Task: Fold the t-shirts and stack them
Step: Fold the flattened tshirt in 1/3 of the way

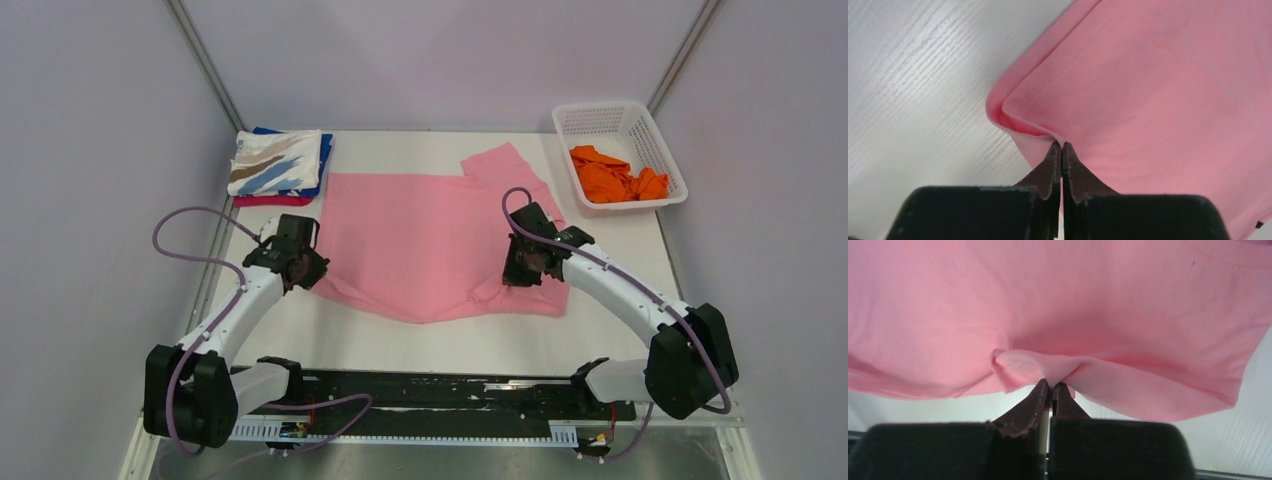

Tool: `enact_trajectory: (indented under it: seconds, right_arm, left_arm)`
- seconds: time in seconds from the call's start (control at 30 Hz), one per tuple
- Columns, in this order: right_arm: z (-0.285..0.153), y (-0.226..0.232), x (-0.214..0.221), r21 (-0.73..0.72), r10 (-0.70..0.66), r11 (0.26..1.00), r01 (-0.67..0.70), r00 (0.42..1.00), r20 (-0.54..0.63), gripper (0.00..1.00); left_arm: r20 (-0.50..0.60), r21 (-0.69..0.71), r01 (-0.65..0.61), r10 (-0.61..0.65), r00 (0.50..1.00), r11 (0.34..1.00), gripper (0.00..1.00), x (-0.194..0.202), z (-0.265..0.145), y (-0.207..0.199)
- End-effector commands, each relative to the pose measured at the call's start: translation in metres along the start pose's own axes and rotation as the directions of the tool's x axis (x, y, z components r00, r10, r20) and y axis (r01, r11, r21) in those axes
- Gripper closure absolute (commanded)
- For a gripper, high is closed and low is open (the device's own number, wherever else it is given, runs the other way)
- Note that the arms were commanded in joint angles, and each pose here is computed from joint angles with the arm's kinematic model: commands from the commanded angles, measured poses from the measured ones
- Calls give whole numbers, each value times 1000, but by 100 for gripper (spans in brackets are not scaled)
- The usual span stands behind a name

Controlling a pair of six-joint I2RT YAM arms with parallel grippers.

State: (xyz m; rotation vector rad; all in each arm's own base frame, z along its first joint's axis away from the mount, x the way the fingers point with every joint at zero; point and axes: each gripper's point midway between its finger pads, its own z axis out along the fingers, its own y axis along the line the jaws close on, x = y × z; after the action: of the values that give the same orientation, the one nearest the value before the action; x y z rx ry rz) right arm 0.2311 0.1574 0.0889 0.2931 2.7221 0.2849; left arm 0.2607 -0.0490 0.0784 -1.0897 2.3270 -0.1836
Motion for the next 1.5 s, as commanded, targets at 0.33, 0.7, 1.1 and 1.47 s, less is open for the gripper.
enact_trajectory:
  seconds: [0.33, 0.7, 1.1, 1.47]
  right_arm:
    - [-3, 23, -105, -112, -11, 993, 28, 989, 148, 100]
    - [5, 12, -145, -111, -6, 993, 30, 977, 212, 100]
    - [38, 9, -182, -108, 30, 994, -5, 972, 231, 100]
    - [60, 13, -261, -119, 108, 990, -74, 944, 312, 37]
  left_arm:
    - [114, -3, 70, -69, 991, 998, 100, -65, 11, -28]
    - [125, -35, 97, -92, 988, 995, 100, -81, 29, -33]
    - [107, -68, 64, -57, 993, 996, 100, -87, 65, -42]
    - [207, -80, 36, -18, 978, 996, 1, -131, 51, -59]
